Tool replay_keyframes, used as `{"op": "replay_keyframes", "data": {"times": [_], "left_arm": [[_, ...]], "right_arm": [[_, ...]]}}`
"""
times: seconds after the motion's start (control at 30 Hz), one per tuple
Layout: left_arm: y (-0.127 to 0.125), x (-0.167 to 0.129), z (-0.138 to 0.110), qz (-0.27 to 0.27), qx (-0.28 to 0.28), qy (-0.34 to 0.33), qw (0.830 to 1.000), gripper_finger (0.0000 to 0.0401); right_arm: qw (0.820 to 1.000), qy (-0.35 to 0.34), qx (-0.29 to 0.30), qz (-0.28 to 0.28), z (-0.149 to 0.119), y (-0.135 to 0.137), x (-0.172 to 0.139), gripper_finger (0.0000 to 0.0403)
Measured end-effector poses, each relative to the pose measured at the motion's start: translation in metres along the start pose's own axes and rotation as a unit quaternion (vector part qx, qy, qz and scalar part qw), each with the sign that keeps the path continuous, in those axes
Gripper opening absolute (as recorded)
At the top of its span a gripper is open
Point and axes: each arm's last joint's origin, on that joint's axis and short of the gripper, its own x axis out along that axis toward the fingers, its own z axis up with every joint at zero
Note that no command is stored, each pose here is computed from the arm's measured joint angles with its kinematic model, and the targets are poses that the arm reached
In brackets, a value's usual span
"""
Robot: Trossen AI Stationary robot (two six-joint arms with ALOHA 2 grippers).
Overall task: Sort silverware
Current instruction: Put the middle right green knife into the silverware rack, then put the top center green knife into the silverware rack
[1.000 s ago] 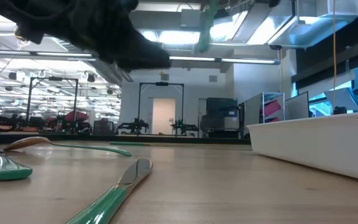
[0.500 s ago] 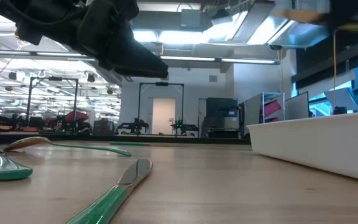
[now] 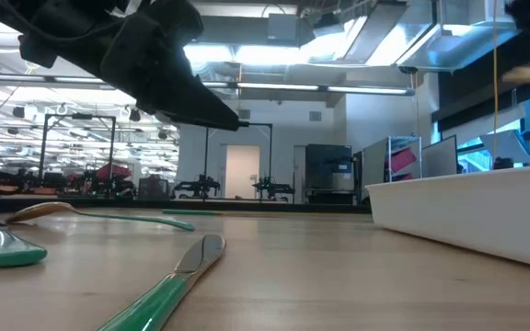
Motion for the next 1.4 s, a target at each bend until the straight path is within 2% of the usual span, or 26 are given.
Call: {"op": "replay_keyframes", "data": {"times": [0.23,0.4,0.73,0.87,0.97,1.23,1.4], "left_arm": [[0.0,0.0,-0.001,0.0,0.007,0.003,1.0,0.0198],[0.0,0.0,-0.002,0.001,0.013,0.009,1.0,0.0198],[-0.004,0.012,-0.016,0.002,0.013,0.032,0.999,0.0198],[-0.005,0.015,-0.02,0.003,0.003,0.038,0.999,0.0198],[-0.005,0.015,-0.02,0.003,0.0,0.038,0.999,0.0198],[-0.005,0.015,-0.02,0.003,-0.003,0.036,0.999,0.0198],[-0.005,0.015,-0.02,0.003,-0.01,0.036,0.999,0.0198]], "right_arm": [[0.997,0.015,0.079,-0.006,0.019,-0.028,0.028,0.0001],[0.994,0.047,0.1,0.008,0.029,-0.03,0.051,0.0001],[0.991,0.085,0.107,-0.014,0.041,-0.038,0.081,0.0001],[0.99,0.089,0.108,0.002,0.041,-0.038,0.09,0.0004],[0.99,0.093,0.106,0.015,0.04,-0.038,0.094,0.0014],[0.992,0.088,0.088,0.009,0.041,-0.042,0.1,0.0036],[0.994,0.085,0.063,0.008,0.041,-0.042,0.1,0.0075]]}}
